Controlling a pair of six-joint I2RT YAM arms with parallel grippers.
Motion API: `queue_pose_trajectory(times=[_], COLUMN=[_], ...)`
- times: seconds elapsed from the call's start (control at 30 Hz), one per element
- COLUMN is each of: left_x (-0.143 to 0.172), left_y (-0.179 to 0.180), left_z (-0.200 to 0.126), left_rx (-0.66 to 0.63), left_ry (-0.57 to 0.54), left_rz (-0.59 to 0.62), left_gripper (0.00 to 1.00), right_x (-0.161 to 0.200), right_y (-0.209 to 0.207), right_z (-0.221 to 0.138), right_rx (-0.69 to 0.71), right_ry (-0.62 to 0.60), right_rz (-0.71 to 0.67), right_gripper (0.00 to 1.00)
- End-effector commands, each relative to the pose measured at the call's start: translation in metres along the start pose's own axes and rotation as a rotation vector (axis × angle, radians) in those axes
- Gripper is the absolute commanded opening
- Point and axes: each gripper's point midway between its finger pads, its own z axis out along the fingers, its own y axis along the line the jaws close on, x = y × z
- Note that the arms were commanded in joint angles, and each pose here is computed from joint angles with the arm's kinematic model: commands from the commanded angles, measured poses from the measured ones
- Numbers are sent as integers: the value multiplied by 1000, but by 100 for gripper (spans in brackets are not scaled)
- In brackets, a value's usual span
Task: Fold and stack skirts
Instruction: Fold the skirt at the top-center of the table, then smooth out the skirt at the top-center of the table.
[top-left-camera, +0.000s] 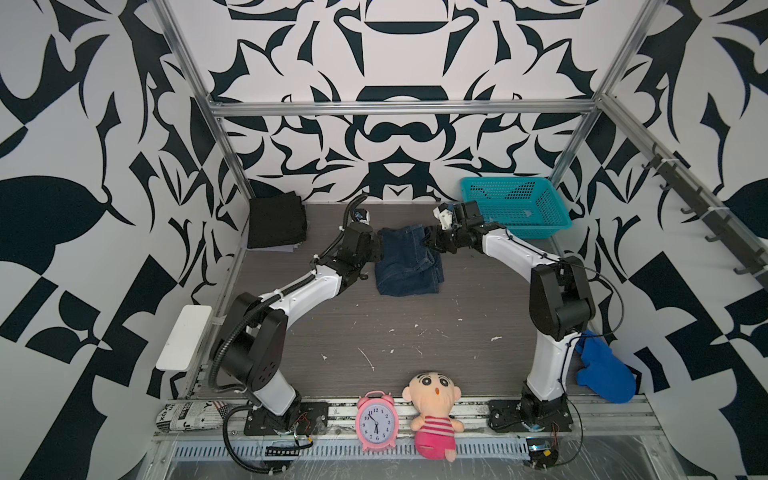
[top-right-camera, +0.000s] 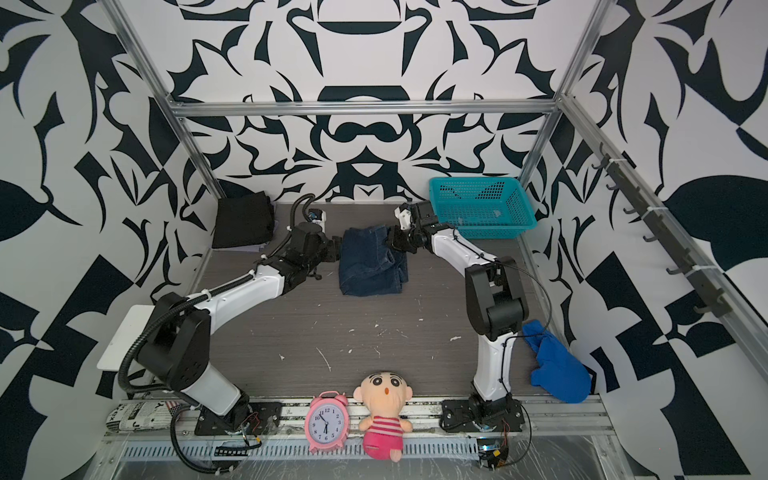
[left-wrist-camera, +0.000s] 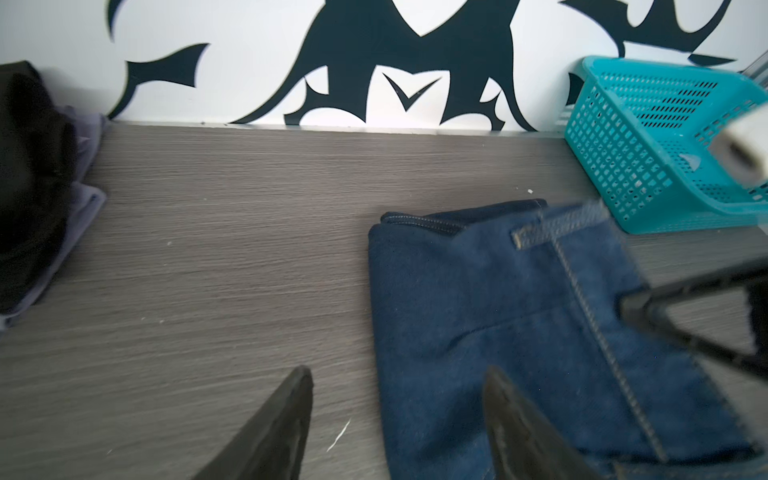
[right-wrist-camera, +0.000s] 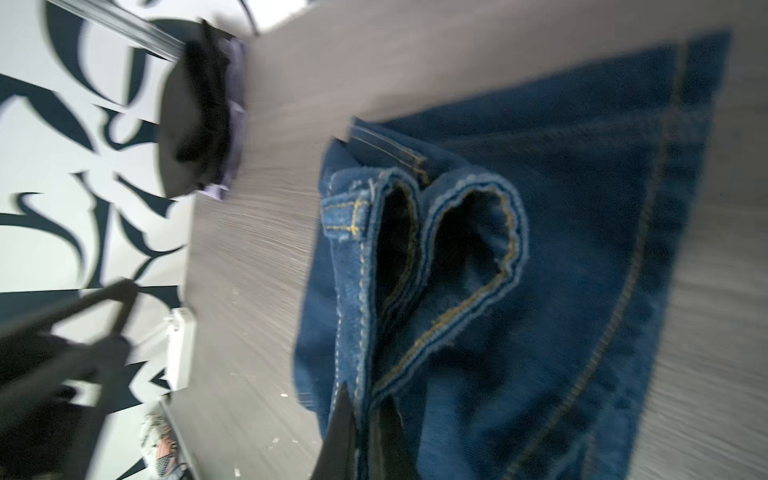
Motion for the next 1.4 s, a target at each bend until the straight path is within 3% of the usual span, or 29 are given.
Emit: queue_pose_trajectory(times=[0.0, 0.17, 0.3, 0.5, 0.6, 0.67, 0.73, 0.83, 1.13, 1.27, 1.37], left_x=[7, 18, 22, 34, 52, 67, 82, 105, 158, 169, 152], left_y=[-14, -22, -32, -39, -39, -39, -38, -33, -17, -11, -8], left_z=[16, 38, 49, 56, 57, 56, 53, 51, 59, 54, 41], left_rx=[39, 50, 77, 106, 121, 136, 143, 143, 103, 90, 87], left_ry=[69, 113, 144, 172, 208, 233, 251, 273, 370, 382, 333], left_rz=[28, 23, 29, 28, -9, -35, -59, -87, -114, -123, -108], left_gripper=[65, 65, 65, 62, 55, 50, 46, 44, 40, 40, 40], right_x=[6, 10, 7, -14, -12, -3, 8, 29, 88, 94, 89], right_y=[-30, -50, -50, -17, 7, 25, 47, 52, -45, -52, -48], right_z=[7, 10, -2, -50, -63, -62, -57, -36, 36, 38, 32], right_rx=[68, 98, 135, 185, 128, 27, -108, -216, -44, -31, -28], right_ry=[2, 27, 9, -80, -86, -76, -75, -23, 120, 117, 105], right_rz=[-14, 16, 17, -55, -68, -63, -77, -114, -41, -30, -43], right_gripper=[0, 2, 41, 54, 50, 40, 22, 17, 11, 10, 10])
